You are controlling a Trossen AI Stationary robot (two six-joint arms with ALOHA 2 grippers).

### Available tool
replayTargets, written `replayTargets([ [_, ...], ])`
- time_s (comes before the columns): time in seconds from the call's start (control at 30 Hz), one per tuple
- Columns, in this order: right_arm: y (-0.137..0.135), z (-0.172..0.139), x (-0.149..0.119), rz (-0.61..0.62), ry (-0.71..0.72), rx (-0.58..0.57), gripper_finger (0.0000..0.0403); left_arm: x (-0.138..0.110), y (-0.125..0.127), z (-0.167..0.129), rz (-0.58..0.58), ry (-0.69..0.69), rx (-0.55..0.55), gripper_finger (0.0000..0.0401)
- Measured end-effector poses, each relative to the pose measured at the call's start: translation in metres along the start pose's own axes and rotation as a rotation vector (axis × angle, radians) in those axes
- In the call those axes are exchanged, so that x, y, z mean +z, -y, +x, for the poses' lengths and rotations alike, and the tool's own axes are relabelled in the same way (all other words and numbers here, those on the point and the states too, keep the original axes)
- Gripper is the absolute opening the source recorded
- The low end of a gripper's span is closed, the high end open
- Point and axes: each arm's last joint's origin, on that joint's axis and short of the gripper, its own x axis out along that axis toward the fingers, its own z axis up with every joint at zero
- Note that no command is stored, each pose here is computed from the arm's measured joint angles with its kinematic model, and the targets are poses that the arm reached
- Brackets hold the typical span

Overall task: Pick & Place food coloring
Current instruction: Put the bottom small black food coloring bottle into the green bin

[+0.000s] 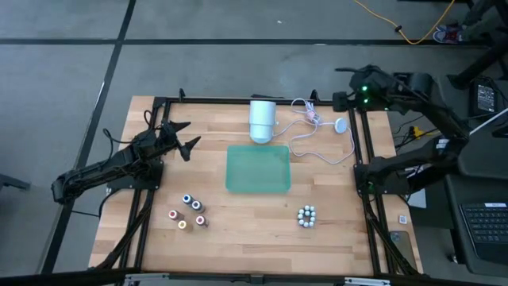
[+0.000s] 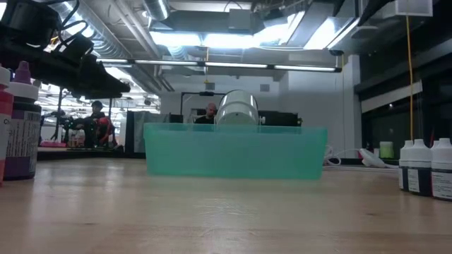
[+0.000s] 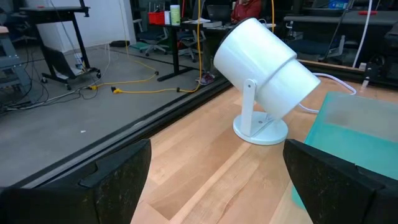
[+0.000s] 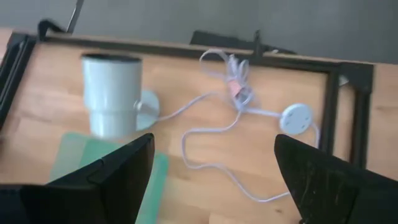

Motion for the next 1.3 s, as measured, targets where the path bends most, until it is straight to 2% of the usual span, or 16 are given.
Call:
replayTargets([
  [0.17, -0.019, 0.010, -0.012, -0.109, -0.053, 0.014, 0.0333, 0.000, 0.000, 0.000, 0.000, 0.000, 0.000, 0.0361],
  [0.33, -0.026, 0.033, -0.038, -0.241, -0.128, 0.037, 0.0333, 0.000, 0.000, 0.000, 0.000, 0.000, 0.000, 0.0361],
  [0.63, -0.034, 0.067, -0.087, -0.319, -0.207, 0.288, 0.0333, 0.000, 0.000, 0.000, 0.000, 0.000, 0.000, 0.0361],
  [0.83, -0.037, 0.089, -0.123, -0.398, -0.285, 0.364, 0.0333, 0.000, 0.000, 0.000, 0.000, 0.000, 0.000, 0.0361],
  [1.0, -0.040, 0.097, -0.150, -0.511, -0.347, 0.425, 0.0333, 0.000, 0.000, 0.000, 0.000, 0.000, 0.000, 0.0361],
  [1.3, -0.034, 0.098, -0.190, -0.679, -0.426, 0.446, 0.0333, 0.000, 0.000, 0.000, 0.000, 0.000, 0.001, 0.0361],
])
